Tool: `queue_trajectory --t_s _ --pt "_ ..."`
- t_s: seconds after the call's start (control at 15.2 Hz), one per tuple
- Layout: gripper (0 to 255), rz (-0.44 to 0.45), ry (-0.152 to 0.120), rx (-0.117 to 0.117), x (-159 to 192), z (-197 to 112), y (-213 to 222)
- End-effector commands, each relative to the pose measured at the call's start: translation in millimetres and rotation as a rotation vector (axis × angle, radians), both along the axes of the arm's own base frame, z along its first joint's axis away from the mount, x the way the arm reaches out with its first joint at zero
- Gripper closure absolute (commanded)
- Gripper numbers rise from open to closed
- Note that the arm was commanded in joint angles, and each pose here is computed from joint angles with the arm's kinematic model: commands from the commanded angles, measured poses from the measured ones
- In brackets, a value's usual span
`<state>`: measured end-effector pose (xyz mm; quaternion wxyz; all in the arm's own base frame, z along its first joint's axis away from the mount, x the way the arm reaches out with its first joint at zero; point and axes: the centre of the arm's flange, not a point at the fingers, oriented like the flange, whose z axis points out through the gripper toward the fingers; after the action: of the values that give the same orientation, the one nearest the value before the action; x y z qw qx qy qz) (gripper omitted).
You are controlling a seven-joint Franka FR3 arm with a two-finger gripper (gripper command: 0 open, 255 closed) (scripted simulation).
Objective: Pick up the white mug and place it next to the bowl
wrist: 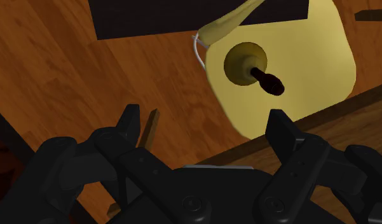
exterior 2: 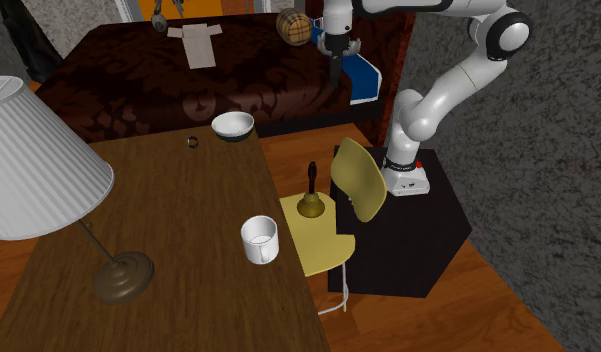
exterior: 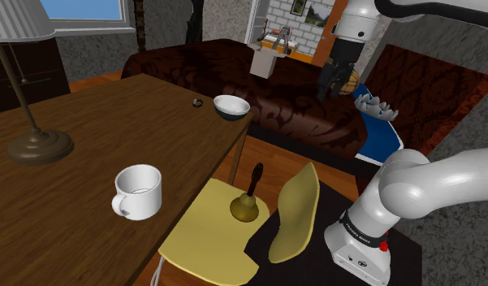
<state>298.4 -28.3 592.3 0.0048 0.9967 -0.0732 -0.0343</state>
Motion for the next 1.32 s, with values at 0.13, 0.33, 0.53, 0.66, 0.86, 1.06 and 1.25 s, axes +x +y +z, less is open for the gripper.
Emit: queue_trajectory --t_s 0.13,0.33,0.53,0.66,0.86,1.06,1.25 --pt "0 -0.001 -0.004 0.000 8.5 -10.7 22.2" --pt "0 -0.002 -0.011 0.001 21.4 -26.7 55.5" --pt "0 -0.004 -0.018 0.002 34.5 -42.5 88.8" --pt "0 -0.005 -0.022 0.002 43.2 -53.0 111.0" --pt "0 -0.006 -0.029 0.003 56.6 -68.7 144.3" --pt "0 -0.007 -0.035 0.004 70.0 -84.3 177.6" --pt "0 -0.009 -0.042 0.004 83.6 -99.7 210.9"
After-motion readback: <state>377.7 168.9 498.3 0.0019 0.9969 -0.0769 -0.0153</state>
